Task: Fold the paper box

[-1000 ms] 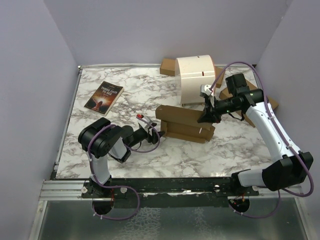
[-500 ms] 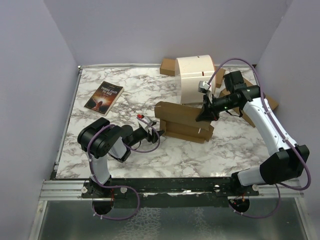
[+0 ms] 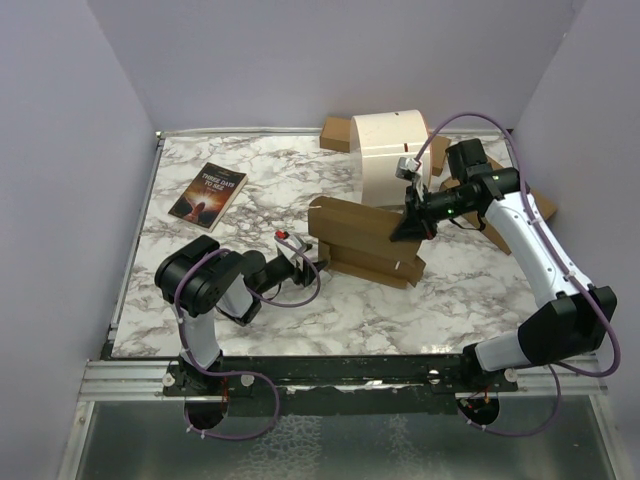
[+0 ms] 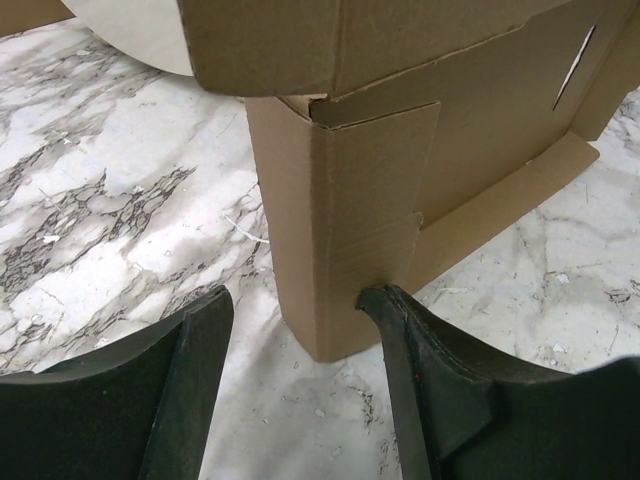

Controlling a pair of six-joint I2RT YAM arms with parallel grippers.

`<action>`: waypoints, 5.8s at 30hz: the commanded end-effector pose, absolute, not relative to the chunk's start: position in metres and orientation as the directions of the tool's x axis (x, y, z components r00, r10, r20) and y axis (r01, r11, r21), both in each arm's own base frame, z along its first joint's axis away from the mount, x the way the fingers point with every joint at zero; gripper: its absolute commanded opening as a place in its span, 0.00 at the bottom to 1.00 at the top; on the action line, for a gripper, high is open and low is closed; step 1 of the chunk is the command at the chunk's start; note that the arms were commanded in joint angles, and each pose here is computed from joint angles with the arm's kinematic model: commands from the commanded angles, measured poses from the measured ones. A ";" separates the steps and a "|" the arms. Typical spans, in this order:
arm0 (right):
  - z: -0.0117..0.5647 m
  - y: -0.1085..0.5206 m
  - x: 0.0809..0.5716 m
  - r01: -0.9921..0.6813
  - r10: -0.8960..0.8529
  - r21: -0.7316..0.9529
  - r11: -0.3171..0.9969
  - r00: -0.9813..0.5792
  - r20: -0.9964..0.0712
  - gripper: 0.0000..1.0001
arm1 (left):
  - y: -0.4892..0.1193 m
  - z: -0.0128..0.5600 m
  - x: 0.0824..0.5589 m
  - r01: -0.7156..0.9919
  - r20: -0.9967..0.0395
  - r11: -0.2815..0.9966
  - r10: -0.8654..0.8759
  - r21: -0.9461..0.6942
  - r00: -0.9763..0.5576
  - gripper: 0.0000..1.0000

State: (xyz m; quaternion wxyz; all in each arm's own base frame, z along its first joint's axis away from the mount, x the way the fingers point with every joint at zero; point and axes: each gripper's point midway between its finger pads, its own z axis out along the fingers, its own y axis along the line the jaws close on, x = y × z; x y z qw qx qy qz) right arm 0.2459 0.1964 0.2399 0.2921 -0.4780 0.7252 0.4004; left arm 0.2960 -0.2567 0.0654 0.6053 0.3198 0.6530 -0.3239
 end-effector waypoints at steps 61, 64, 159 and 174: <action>0.278 0.206 0.284 -0.900 -0.320 0.380 0.212 -0.431 -0.844 0.01 | -0.234 0.138 0.341 0.784 -0.972 0.611 -0.099 0.110 0.214 0.64; 0.299 0.203 0.282 -0.903 -0.285 0.381 0.200 -0.425 -0.859 0.01 | -0.220 0.152 0.331 0.774 -0.967 0.624 -0.112 0.110 0.228 0.65; 0.237 0.194 0.280 -0.944 -0.454 0.227 0.239 -0.316 -0.833 0.02 | -0.213 0.148 0.252 0.707 -0.948 0.661 0.023 0.252 0.316 0.00; 0.238 0.201 0.291 -0.941 -0.434 0.255 0.221 -0.329 -0.839 0.14 | -0.216 0.144 0.250 0.701 -0.939 0.638 0.106 0.317 0.328 0.00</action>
